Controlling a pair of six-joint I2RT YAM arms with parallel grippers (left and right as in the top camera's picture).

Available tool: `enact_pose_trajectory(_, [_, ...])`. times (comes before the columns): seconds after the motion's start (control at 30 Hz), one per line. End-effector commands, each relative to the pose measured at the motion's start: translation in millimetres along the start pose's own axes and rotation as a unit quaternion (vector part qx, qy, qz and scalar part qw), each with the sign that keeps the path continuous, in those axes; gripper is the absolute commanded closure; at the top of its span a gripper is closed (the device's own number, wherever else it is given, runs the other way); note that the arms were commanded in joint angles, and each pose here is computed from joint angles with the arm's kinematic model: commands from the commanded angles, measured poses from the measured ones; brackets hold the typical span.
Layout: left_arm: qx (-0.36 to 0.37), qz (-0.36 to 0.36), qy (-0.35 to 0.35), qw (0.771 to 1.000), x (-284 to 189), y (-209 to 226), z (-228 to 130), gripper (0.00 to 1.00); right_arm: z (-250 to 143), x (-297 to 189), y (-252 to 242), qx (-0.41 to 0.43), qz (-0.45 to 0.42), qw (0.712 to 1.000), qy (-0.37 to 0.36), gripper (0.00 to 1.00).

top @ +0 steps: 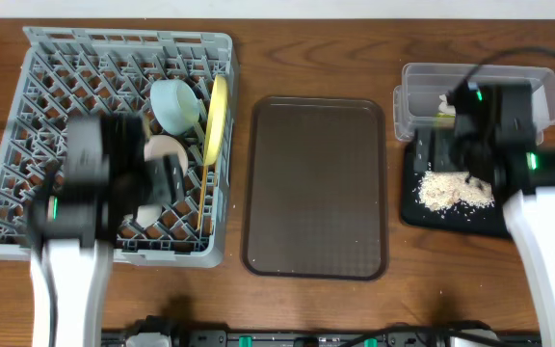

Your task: Sort waste into correct bins and load items into the dishwasher

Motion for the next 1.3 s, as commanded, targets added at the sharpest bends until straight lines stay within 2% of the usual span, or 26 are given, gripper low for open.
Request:
enact_pose_trajectory(0.0, [0.025,-0.008,-0.055,0.998,-11,2,-23,0.16,-19,-23,-3,-0.003,-0.007,0.998,-0.056,0.01])
enact_pose_trajectory(0.03, [0.026,-0.010,-0.067,0.997,-13,2,-28,0.16,-25,-29,-4,-0.003,-0.010,0.998,-0.068,0.01])
enact_pose_trajectory(0.07, [0.027,-0.012,-0.081,0.996,-17,3,-35,0.06,-31,-35,-5,-0.003,-0.016,0.997,-0.080,0.01])
enact_pose_trajectory(0.2, [0.025,-0.020,-0.122,0.992,-31,5,-55,0.06,-51,-55,-9,-0.003,-0.029,0.994,-0.107,0.01])
enact_pose_trajectory(0.37, [0.026,-0.023,-0.143,0.989,-44,6,-66,0.05,-77,-70,-10,-0.002,-0.030,0.996,-0.090,0.01])
enact_pose_trajectory(0.7, [0.026,-0.022,-0.138,0.990,-44,6,-67,0.05,-112,-71,-12,-0.002,-0.035,0.999,-0.005,0.01])
enact_pose_trajectory(1.0, [0.025,-0.022,-0.138,0.990,-44,6,-67,0.05,-118,-71,-12,-0.004,-0.038,0.999,0.009,0.01])
enact_pose_trajectory(1.13, [0.025,-0.022,-0.138,0.990,-44,6,-67,0.04,-117,-77,-14,-0.009,-0.044,0.999,-0.020,0.01])
enact_pose_trajectory(1.27, [0.025,-0.022,-0.138,0.990,-44,6,-67,0.04,-102,-82,-13,-0.030,-0.041,0.991,-0.125,0.01])
Point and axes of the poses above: each gripper's point midway between its finger pads, its own x axis out along the fingers, its own y axis along the line the jaws close on, z = x × y, the point moved 6 cm from there along -x, back along the fingers
